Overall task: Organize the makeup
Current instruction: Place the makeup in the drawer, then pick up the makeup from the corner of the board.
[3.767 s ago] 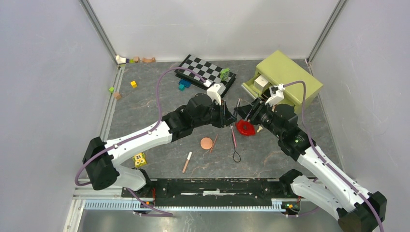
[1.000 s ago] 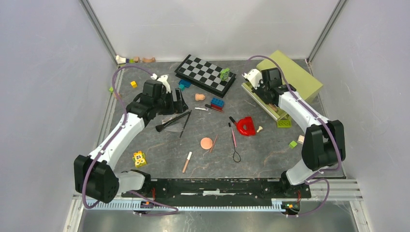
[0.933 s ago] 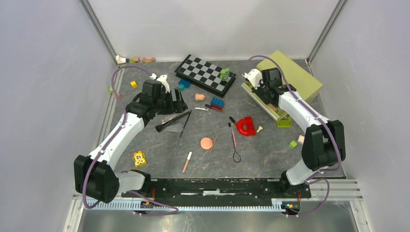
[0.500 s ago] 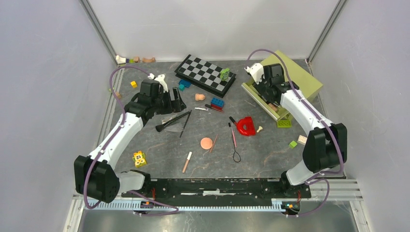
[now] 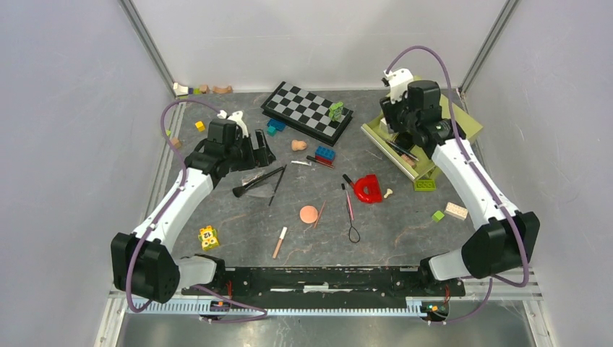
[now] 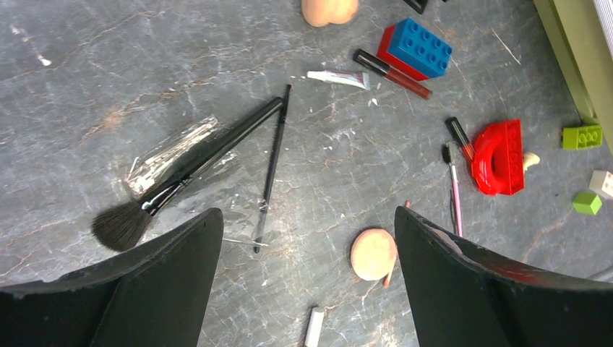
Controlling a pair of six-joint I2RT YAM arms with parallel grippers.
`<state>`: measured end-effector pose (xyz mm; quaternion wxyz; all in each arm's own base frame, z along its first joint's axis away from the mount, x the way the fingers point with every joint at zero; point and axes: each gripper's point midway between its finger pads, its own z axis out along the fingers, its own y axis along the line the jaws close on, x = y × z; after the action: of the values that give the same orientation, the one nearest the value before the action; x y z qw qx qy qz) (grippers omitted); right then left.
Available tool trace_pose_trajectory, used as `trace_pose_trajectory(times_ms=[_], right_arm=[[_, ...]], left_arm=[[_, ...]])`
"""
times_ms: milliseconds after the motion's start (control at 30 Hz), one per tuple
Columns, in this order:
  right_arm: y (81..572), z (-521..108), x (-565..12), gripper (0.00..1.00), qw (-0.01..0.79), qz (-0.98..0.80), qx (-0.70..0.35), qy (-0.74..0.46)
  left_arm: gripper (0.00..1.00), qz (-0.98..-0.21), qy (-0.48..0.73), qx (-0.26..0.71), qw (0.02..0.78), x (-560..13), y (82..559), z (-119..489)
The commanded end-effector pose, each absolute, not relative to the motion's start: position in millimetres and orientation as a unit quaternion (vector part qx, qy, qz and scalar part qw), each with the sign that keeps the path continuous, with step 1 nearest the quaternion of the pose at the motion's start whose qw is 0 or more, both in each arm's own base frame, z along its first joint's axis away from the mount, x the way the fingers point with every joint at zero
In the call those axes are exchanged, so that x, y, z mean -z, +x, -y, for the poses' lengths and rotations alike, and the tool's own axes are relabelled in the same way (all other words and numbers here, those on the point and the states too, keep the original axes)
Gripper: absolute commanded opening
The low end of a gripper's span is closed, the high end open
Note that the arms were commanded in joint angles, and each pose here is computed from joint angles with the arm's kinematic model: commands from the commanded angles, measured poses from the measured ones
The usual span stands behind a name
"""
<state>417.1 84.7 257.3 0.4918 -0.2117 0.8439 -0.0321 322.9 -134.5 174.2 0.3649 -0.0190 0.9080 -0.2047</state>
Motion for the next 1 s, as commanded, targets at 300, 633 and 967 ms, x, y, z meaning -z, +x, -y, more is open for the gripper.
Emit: trace_pose_trajectory(times_ms=[300, 633, 967], right_arm=[[319.3, -278.7, -229.1, 0.55, 0.502, -0.813, -0.212, -0.205], [282.6, -253.6, -201.9, 0.63, 0.476, -0.840, -0.191, -0.174], [255.7, -227.5, -187.4, 0.64, 0.473, -0.845, -0.200, -0.149]], left_arm=[[0.92, -0.903, -0.067, 0.178, 0.385, -175.9, 312.6, 121.0], [0.89, -0.948, -0.015, 0.099, 0.302, -112.3, 221.8, 167.1], [0.82, -0.976, 0.017, 0.083, 0.202, -56.1, 149.7, 188.3]])
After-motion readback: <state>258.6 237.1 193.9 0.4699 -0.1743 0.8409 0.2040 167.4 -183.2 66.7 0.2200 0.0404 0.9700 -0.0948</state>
